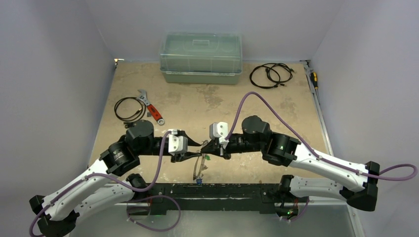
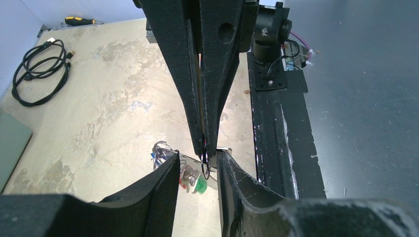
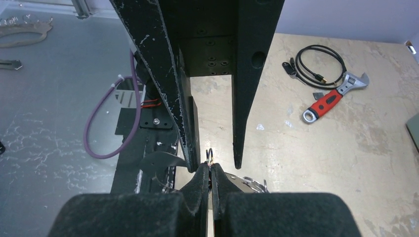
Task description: Put the keys on the keyring
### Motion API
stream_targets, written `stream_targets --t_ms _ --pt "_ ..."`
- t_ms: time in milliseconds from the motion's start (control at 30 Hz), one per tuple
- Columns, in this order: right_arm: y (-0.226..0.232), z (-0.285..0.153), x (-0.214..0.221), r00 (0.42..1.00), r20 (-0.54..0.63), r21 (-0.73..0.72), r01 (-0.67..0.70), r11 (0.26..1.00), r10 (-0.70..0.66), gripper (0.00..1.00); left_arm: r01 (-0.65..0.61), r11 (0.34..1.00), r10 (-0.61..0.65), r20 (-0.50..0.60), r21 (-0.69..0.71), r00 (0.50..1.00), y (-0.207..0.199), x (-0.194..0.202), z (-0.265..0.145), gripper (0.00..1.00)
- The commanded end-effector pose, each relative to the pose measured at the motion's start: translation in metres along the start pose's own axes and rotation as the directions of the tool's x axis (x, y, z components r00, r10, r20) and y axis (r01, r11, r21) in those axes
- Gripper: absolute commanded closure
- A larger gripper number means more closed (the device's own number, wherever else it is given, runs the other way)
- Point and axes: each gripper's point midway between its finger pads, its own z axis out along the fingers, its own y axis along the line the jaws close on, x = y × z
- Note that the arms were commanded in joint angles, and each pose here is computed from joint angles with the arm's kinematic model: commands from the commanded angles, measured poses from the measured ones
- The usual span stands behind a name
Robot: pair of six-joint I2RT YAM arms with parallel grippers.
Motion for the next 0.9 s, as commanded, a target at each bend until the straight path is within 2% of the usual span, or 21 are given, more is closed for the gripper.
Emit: stream_targets --t_ms 0,133,267,567,667,733,867 --pt "-0.007 -0.01 -0.04 0.99 0.122 0.043 0.062 0.997 -0.067 1.0 -0.01 1.0 0.011 0.025 -0.027 1.0 0.005 -0.006 0.001 0.71" --pt "-0.006 -0.01 -0.041 0.99 0.125 0.04 0.063 0.997 -0.067 1.0 -0.009 1.0 0.01 0.021 -0.026 1.0 0.006 -0.004 0.003 0.82" --pt "-0.003 -0.012 -0.045 0.988 0.136 0.027 0.067 0.997 -0.07 1.0 -0.011 1.0 0.012 0.019 -0.025 1.0 0.007 0.0 0.005 1.0" --pt "0.002 -0.024 -0.056 0.979 0.192 0.031 0.071 0.997 -0.076 1.0 -0.068 0.992 0.074 0.054 -0.109 0.996 0.017 0.0 -0.001 1.0" --pt "0.007 -0.03 -0.06 0.972 0.225 0.021 0.068 0.997 -0.071 0.77 -0.084 0.987 0.094 0.065 -0.137 0.993 0.019 0.0 -0.004 1.0" --pt "0.008 -0.034 -0.062 0.968 0.241 0.022 0.066 0.998 -0.069 0.66 -0.09 0.985 0.101 0.073 -0.145 0.992 0.02 -0.001 -0.005 1.0" --pt "0.01 -0.037 -0.065 0.964 0.257 0.022 0.064 0.998 -0.068 0.57 -0.09 0.984 0.103 0.079 -0.155 0.992 0.02 -0.002 -0.006 1.0"
